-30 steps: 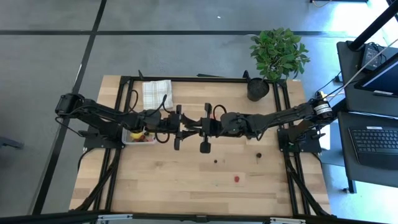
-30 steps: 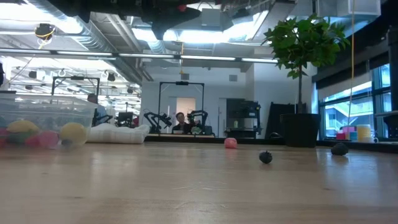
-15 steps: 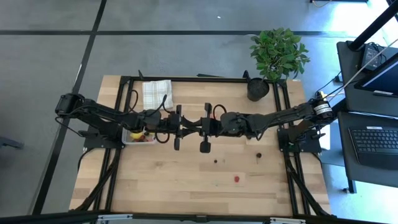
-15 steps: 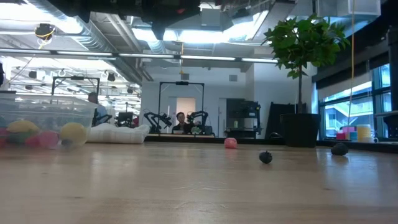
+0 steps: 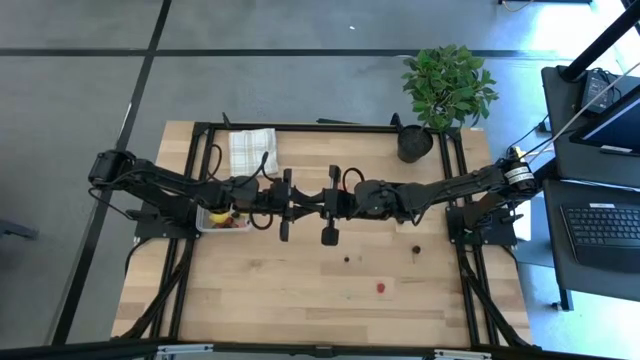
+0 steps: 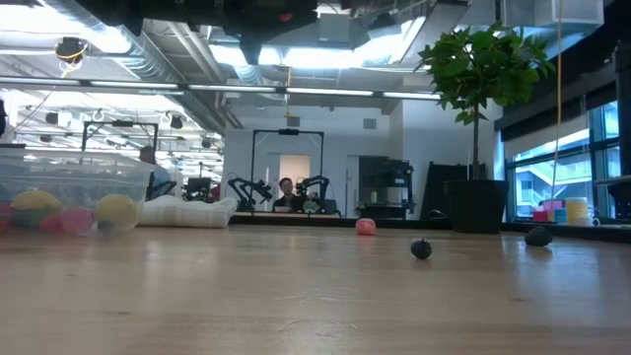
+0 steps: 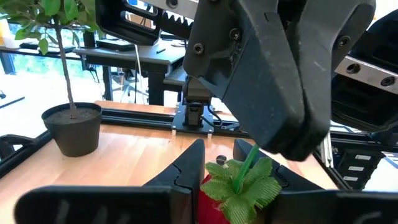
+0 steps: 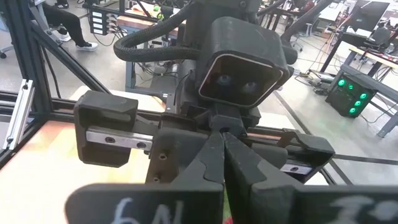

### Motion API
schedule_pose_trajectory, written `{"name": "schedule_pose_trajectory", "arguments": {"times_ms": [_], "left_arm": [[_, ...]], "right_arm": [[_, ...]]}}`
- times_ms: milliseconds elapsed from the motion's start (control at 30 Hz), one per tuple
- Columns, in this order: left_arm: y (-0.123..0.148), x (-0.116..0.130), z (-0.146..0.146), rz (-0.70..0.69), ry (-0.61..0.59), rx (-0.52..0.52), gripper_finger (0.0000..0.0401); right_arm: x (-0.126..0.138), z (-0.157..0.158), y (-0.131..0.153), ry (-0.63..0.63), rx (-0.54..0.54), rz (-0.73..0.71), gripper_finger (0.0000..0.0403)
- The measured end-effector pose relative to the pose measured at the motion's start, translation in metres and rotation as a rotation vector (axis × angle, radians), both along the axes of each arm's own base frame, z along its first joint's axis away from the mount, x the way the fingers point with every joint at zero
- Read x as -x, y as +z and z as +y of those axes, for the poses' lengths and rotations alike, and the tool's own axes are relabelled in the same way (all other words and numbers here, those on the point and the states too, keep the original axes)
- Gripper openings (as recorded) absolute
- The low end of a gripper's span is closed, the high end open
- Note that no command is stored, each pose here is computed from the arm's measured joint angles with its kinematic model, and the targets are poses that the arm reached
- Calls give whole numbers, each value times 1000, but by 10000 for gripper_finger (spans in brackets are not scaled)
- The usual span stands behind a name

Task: Pick and placing Produce into tupperware
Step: Put the red strawberry into the transparent bin

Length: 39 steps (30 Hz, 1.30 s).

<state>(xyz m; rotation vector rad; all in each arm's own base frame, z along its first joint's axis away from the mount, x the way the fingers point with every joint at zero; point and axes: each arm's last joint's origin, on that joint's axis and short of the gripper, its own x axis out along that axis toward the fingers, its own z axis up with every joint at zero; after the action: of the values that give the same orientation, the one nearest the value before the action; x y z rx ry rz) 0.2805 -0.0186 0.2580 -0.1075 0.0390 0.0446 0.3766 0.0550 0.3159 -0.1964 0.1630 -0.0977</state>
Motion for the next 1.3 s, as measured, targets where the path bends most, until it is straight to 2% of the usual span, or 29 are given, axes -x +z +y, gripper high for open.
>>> {"name": "schedule_pose_trajectory", "arguments": {"times_ms": [200,333,500,700,800,933,1067,1300], "left_arm": [[3,2,0,-12,1,12,69],[10,9,1,-9,1,14,69],[19,25,4,38,37,8,69],[25,48,13,127,75,37,69],[23,61,16,213,96,77,69],[17,80,18,351,127,144,69],[5,99,19,523,172,222,70],[-19,125,19,846,325,390,69]], "right_arm": [[0,0,0,0,-4,-2,25],[0,1,-1,-6,-56,1,46],[4,6,1,20,-76,18,81],[11,7,10,22,-103,-8,141],[12,6,6,6,-154,39,166],[15,-2,-8,-47,-216,175,186],[17,-12,-17,-109,-271,262,190],[17,-19,-18,-134,-286,264,180]]}}
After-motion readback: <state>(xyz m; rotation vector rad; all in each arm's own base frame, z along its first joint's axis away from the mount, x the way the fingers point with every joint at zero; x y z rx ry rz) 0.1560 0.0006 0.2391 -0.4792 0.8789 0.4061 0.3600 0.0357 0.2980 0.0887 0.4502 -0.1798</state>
